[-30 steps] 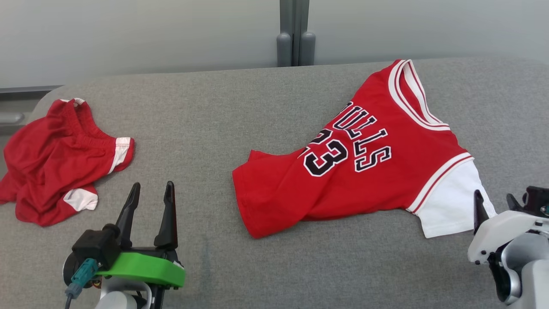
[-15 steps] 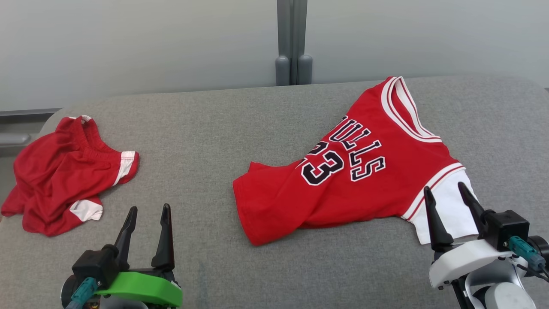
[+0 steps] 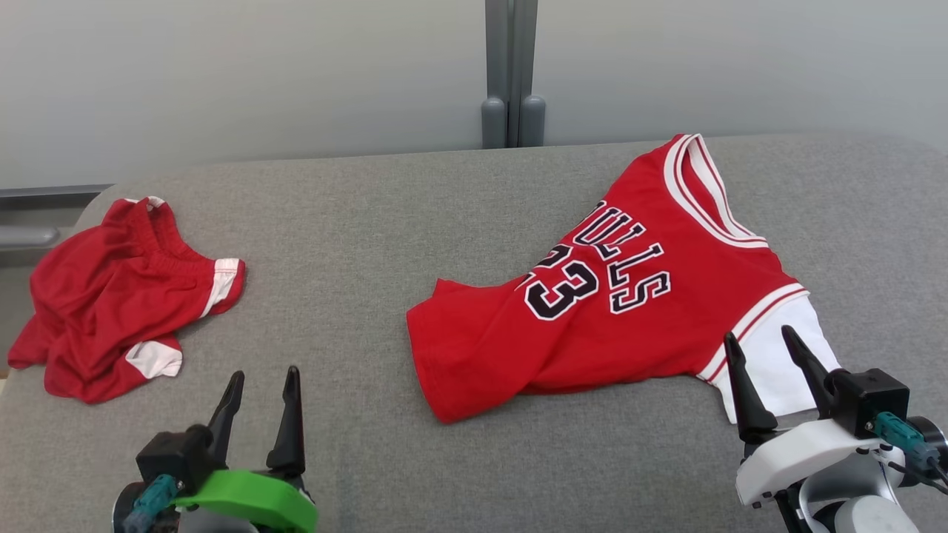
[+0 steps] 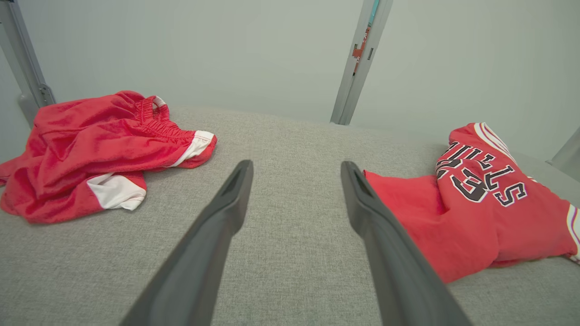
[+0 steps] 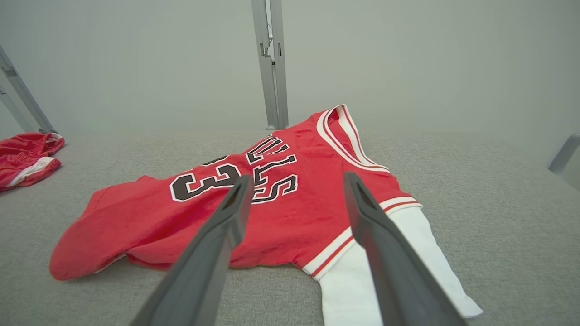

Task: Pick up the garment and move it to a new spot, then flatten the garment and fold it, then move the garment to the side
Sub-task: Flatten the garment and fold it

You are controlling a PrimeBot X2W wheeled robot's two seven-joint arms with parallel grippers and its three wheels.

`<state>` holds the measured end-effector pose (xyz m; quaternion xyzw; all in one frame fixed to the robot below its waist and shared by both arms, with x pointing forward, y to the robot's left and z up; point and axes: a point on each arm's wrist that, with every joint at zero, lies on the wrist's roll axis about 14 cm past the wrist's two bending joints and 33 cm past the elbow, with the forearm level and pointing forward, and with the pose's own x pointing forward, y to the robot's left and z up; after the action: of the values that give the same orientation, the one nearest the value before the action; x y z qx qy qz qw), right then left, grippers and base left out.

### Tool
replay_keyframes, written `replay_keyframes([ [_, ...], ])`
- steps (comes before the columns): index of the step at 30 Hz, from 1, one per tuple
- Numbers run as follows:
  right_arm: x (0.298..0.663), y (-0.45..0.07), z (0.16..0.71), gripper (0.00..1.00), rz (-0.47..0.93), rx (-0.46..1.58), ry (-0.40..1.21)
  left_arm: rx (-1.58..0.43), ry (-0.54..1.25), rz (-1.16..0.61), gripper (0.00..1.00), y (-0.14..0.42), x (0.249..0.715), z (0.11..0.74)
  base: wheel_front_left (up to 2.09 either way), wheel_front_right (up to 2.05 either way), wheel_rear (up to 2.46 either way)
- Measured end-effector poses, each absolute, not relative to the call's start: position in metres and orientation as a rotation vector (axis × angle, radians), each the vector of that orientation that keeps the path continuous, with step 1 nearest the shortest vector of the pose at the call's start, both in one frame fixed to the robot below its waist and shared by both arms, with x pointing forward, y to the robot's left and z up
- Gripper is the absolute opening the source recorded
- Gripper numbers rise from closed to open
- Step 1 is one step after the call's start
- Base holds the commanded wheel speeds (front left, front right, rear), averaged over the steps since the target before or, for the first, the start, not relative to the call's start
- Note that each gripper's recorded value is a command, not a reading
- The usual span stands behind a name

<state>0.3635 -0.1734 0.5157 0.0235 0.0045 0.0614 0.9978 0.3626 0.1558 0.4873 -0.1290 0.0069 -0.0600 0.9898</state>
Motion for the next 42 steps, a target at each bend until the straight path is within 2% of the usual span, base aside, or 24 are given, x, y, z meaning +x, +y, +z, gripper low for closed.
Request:
replay_keyframes([
  [6, 0.366, -0.172, 0.511, 1.00, 0.127, 0.054, 0.025, -0.294, 0.115, -0.207, 1.00, 0.126, 0.393, 0.483, 0.00, 0.00, 0.00],
  [14, 0.373, -0.175, 0.507, 1.00, 0.119, 0.049, 0.036, -0.359, 0.370, -0.338, 1.00, 0.067, 0.426, 0.453, 0.00, 0.00, 0.00],
  [24, 0.371, -0.187, 0.492, 1.00, 0.062, 0.079, 0.074, -0.309, 0.638, -0.321, 1.00, 0.037, 0.443, 0.394, 0.00, 0.00, 0.00],
  [29, 0.369, -0.194, 0.487, 1.00, 0.036, 0.084, 0.081, -0.283, 0.704, -0.310, 1.00, 0.031, 0.447, 0.379, 0.00, 0.00, 0.00],
  [31, 0.368, -0.196, 0.484, 1.00, 0.028, 0.085, 0.089, -0.280, 0.696, -0.316, 0.28, 0.028, 0.452, 0.380, 0.00, 0.00, 0.00],
  [32, 0.368, -0.196, 0.483, 1.00, 0.025, 0.085, 0.092, -0.280, 0.690, -0.319, 0.00, 0.027, 0.454, 0.381, 0.00, 0.00, 0.00],
  [37, 0.369, -0.196, 0.482, 1.00, 0.028, 0.086, 0.093, -0.296, 0.690, -0.341, 0.00, 0.026, 0.453, 0.382, 0.00, 0.00, 0.00],
  [42, 0.373, -0.189, 0.484, 1.00, 0.050, 0.090, 0.086, -0.336, 0.536, -0.319, 0.00, 0.032, 0.475, 0.411, 0.00, 0.00, 0.00],
])
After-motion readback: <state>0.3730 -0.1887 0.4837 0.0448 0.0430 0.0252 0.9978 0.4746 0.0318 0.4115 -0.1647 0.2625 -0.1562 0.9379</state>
